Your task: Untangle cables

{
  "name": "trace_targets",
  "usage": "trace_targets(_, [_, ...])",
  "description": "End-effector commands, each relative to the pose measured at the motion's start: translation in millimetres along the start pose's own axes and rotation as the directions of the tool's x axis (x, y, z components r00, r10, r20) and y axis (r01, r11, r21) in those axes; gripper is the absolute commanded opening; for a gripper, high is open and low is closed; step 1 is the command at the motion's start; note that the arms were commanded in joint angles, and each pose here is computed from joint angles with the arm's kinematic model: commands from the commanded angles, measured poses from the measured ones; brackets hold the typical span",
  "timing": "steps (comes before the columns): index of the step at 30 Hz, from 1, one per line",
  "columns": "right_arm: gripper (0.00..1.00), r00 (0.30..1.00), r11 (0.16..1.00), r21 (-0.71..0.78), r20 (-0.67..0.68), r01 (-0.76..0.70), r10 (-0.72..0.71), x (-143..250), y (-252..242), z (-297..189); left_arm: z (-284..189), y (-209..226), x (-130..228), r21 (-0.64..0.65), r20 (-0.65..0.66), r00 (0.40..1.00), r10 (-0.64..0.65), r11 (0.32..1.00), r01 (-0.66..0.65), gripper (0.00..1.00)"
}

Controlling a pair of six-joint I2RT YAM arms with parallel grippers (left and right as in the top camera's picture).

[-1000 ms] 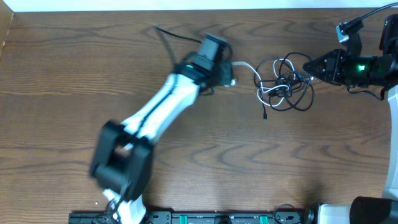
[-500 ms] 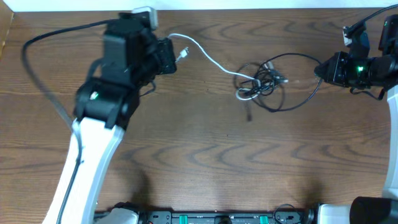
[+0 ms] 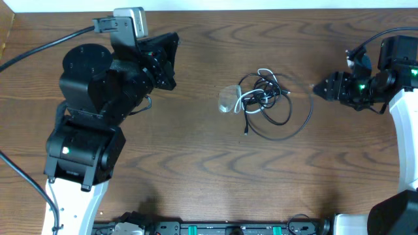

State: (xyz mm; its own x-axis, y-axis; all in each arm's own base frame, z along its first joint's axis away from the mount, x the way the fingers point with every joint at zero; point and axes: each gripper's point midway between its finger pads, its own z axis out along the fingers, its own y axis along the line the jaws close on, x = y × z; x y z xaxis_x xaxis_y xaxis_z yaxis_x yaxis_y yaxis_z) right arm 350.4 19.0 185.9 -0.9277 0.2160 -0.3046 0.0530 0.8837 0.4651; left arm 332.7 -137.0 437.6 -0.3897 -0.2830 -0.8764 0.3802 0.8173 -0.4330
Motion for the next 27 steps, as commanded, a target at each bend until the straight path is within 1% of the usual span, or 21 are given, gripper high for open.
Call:
trace_targets(1, [0.89, 0.999, 0.996, -0.075, 0.028, 0.046, -0.044, -9, 22, -6, 7, -4, 9, 0.042, -0.052, 0.999, -0.004, 0.999, 0.006, 0.08])
trace_targets(4, [0.96, 0.994, 0.989, -0.113, 0.06, 0.097, -0.091, -18, 41, -14, 17, 1, 21, 0.033, -0.104, 0.994, -0.019, 0.999, 0.023, 0.07])
trace_targets(8, [0.96, 0.986, 0.98, -0.13, 0.089, 0.15, -0.139, -25, 59, -17, 33, 0, 47, 0.08, -0.218, 0.975, -0.046, 0.995, 0.065, 0.08])
trace_targets(10, [0.96, 0.986, 0.979, -0.136, 0.089, 0.153, -0.142, -25, 65, -14, 43, -1, 66, 0.099, -0.298, 0.953, -0.063, 0.99, 0.096, 0.08])
trace_targets(12, [0.99, 0.986, 0.978, -0.138, 0.089, 0.156, -0.144, -25, 68, -13, 56, -2, 88, 0.119, -0.374, 0.927, -0.04, 0.989, 0.091, 0.08])
trace_targets(14, [0.99, 0.985, 0.978, -0.139, 0.091, 0.158, -0.146, -26, 68, -13, 69, 0, 114, 0.129, -0.451, 0.893, 0.001, 0.99, 0.064, 0.17])
trace_targets(15, [0.99, 0.985, 0.978, -0.138, 0.091, 0.157, -0.145, -26, 68, -13, 75, 2, 128, 0.138, -0.487, 0.873, 0.028, 0.989, 0.045, 0.27])
trace_targets(16, [0.99, 0.986, 0.978, -0.137, 0.09, 0.154, -0.143, -26, 67, -13, 80, 4, 141, 0.155, -0.521, 0.85, 0.072, 0.988, 0.012, 0.33])
trace_targets(17, [0.99, 0.986, 0.979, -0.133, 0.088, 0.153, -0.142, -25, 66, -13, 85, 6, 155, 0.182, -0.55, 0.826, 0.126, 0.983, -0.029, 0.4])
trace_targets(19, [0.99, 0.987, 0.982, -0.12, 0.082, 0.148, -0.139, -24, 64, -13, 93, 11, 177, 0.216, -0.596, 0.78, 0.19, 0.974, -0.073, 0.5])
trace_targets(22, [0.99, 0.988, 0.982, -0.118, 0.075, 0.144, -0.136, -22, 63, -12, 105, 22, 207, 0.253, -0.657, 0.71, 0.252, 0.962, -0.107, 0.55])
trace_targets(27, [0.99, 0.988, 0.982, -0.118, 0.073, 0.146, -0.138, -22, 63, -12, 122, 45, 250, 0.28, -0.732, 0.616, 0.291, 0.953, -0.117, 0.56])
